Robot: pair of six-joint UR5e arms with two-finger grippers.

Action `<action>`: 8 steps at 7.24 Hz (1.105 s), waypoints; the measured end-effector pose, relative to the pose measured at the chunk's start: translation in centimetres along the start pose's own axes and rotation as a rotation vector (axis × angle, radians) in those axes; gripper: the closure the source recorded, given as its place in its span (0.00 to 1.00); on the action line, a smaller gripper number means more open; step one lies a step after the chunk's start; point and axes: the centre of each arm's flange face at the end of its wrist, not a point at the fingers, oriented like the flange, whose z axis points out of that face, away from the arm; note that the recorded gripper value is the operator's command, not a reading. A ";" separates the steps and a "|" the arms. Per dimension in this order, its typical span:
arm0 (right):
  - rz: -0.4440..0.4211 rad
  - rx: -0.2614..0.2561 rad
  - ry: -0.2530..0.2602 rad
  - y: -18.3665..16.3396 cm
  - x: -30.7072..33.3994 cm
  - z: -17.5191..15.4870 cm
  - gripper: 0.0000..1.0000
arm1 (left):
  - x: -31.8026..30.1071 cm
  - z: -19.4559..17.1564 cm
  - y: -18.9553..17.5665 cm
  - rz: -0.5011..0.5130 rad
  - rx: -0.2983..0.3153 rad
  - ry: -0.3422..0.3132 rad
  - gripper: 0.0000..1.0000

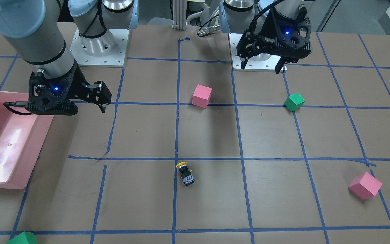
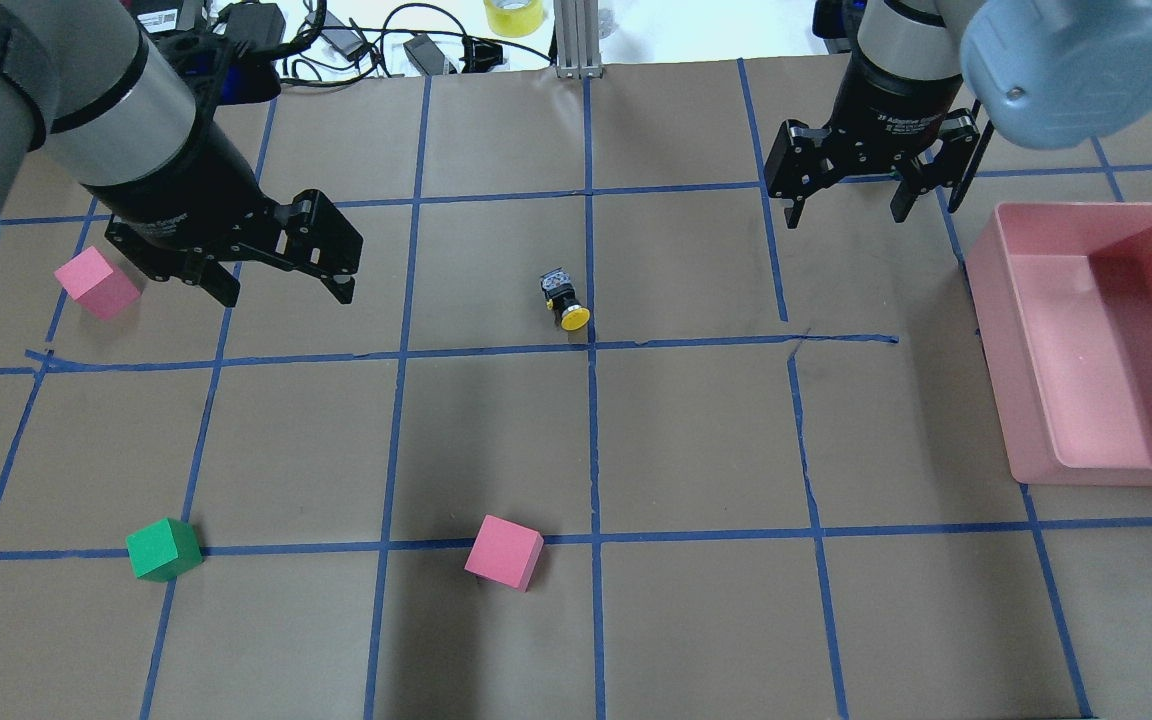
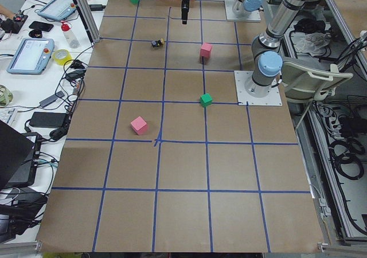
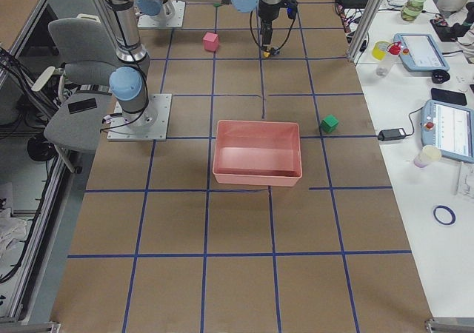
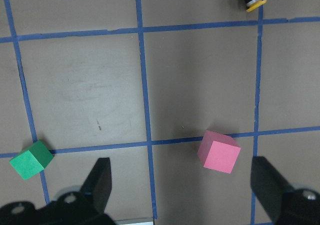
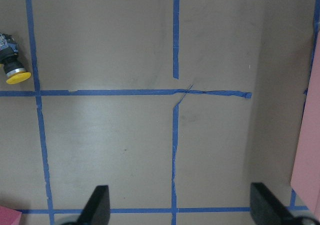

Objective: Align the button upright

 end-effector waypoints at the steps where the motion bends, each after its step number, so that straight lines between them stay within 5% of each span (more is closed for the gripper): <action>1: 0.000 -0.002 0.000 0.0 0.0 0.1 0.00 | 0.0 0.0 0.0 0.000 0.000 0.000 0.00; 8: 0.001 -0.009 0.000 0.0 0.0 0.5 0.00 | 0.0 0.0 0.0 0.000 0.000 0.000 0.00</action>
